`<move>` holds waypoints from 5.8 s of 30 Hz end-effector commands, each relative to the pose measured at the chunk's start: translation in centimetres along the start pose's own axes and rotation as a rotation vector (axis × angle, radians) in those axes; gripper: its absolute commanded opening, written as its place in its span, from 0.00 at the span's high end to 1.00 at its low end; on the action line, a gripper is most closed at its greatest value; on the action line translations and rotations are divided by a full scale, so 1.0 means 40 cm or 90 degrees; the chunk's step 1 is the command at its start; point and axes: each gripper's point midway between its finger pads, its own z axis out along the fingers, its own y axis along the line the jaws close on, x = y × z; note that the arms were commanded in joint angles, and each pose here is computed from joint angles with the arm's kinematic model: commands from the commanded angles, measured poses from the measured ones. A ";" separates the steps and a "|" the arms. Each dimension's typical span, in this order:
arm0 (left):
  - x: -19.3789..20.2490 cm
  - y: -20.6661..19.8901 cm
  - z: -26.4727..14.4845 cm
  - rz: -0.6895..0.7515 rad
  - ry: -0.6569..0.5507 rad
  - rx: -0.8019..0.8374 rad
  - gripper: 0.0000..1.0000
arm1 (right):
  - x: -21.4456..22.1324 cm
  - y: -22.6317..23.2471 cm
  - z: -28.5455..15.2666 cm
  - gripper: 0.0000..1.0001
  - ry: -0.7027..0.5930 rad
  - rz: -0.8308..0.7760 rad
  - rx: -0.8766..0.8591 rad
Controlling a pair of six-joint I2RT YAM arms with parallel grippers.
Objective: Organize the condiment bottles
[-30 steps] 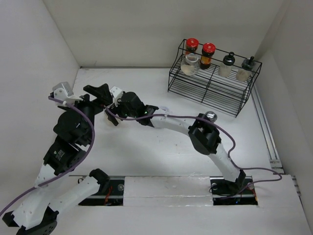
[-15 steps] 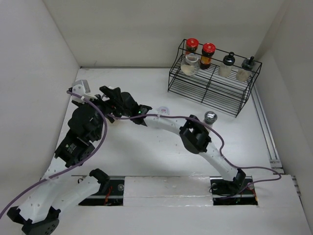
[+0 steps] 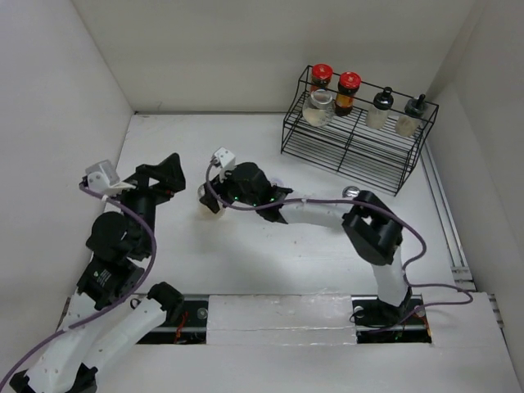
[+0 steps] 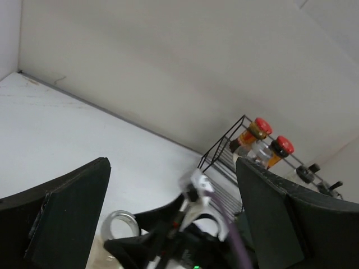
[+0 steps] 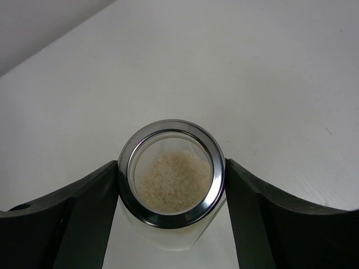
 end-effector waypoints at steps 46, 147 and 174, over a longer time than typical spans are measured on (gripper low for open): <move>0.112 -0.099 0.049 0.034 0.074 0.115 0.12 | -0.315 -1.049 -1.182 0.44 -0.253 0.134 0.752; 0.097 -0.096 0.043 0.034 0.063 0.115 0.13 | -0.509 -0.914 -0.846 0.54 -0.233 0.021 0.559; 0.104 -0.095 0.047 0.043 0.067 0.113 0.13 | -0.488 -0.900 -0.764 0.04 -0.209 0.025 0.531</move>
